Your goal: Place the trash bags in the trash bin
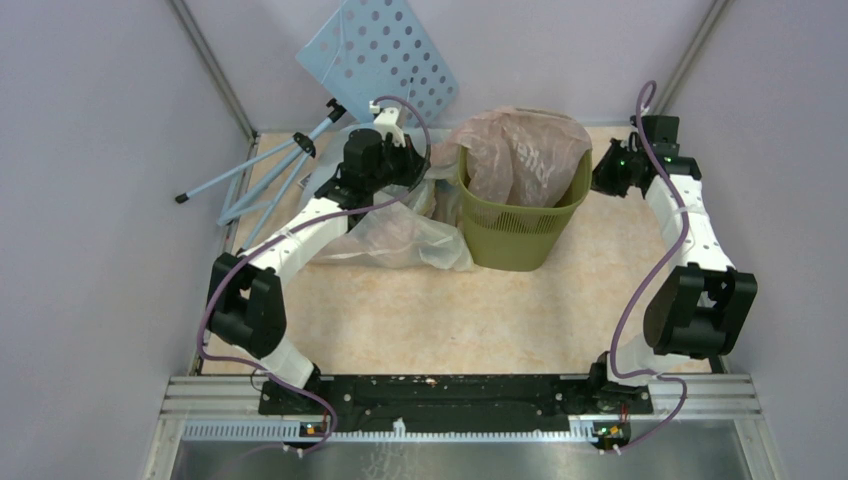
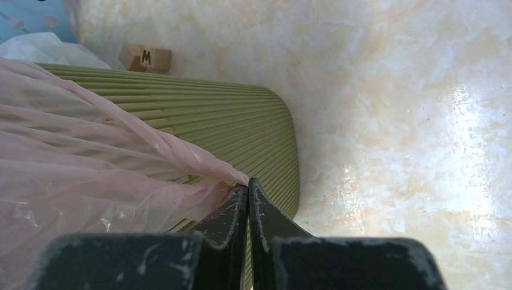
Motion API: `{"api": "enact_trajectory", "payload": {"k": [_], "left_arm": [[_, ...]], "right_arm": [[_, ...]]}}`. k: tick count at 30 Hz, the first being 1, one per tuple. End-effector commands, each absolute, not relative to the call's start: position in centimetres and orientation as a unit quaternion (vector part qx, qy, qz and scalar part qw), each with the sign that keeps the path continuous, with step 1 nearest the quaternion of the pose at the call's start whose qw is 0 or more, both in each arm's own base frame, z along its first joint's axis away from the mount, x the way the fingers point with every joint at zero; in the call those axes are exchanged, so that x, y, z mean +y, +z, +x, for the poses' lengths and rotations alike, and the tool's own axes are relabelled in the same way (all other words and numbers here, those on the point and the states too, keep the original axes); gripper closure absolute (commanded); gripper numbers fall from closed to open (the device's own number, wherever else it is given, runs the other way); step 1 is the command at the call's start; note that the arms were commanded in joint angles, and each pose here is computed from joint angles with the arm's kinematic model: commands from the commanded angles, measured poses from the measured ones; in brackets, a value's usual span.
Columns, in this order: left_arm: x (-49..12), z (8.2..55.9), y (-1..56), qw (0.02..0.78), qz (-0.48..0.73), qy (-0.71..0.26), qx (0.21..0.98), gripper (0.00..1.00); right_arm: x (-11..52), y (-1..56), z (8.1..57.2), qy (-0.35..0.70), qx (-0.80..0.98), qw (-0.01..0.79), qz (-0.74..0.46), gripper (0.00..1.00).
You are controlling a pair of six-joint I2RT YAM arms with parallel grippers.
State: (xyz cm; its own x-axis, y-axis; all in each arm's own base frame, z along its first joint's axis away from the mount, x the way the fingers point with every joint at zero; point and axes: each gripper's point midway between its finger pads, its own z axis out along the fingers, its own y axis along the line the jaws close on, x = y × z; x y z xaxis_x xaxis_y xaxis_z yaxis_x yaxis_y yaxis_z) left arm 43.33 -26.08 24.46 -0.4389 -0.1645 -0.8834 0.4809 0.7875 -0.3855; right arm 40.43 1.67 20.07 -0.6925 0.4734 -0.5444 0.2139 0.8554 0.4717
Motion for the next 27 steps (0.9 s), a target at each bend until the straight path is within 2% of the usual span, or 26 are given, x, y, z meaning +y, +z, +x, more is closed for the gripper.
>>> {"api": "enact_trajectory", "payload": {"k": [1,4,7,8,13,18,23,27], "left_arm": [[-26.9,42.8,24.4,0.51,0.105,-0.338,0.784,0.97],[-27.0,42.6,24.6,0.503,0.108,-0.342,0.787,0.95],[-26.7,42.4,25.9,0.514,0.104,-0.342,0.78,0.88],[-26.5,42.3,26.2,0.519,0.1,-0.339,0.778,0.83],[-24.0,42.1,26.8,0.526,0.04,-0.299,0.795,0.46],[-20.3,41.8,27.7,0.539,-0.031,-0.232,0.809,0.24],[-22.1,41.0,33.2,0.592,0.041,-0.283,0.754,0.19],[-24.8,40.7,37.5,0.619,0.128,-0.328,0.702,0.18]], "right_arm": [[1.6,20.5,40.7,0.192,0.897,0.355,0.178,1.0],[1.3,21.2,40.5,0.183,0.896,0.362,0.179,0.94],[0.1,23.4,40.2,0.153,0.888,0.391,0.187,0.84],[-0.3,24.2,40.1,0.142,0.885,0.401,0.19,0.82],[-1.8,27.6,39.5,0.102,0.868,0.44,0.205,0.67],[-3.4,31.2,38.5,0.057,0.848,0.489,0.196,0.52],[-3.0,36.3,38.3,0.054,0.817,0.559,0.132,0.43],[-0.2,39.1,39.2,0.113,0.8,0.587,0.056,0.43]]}}
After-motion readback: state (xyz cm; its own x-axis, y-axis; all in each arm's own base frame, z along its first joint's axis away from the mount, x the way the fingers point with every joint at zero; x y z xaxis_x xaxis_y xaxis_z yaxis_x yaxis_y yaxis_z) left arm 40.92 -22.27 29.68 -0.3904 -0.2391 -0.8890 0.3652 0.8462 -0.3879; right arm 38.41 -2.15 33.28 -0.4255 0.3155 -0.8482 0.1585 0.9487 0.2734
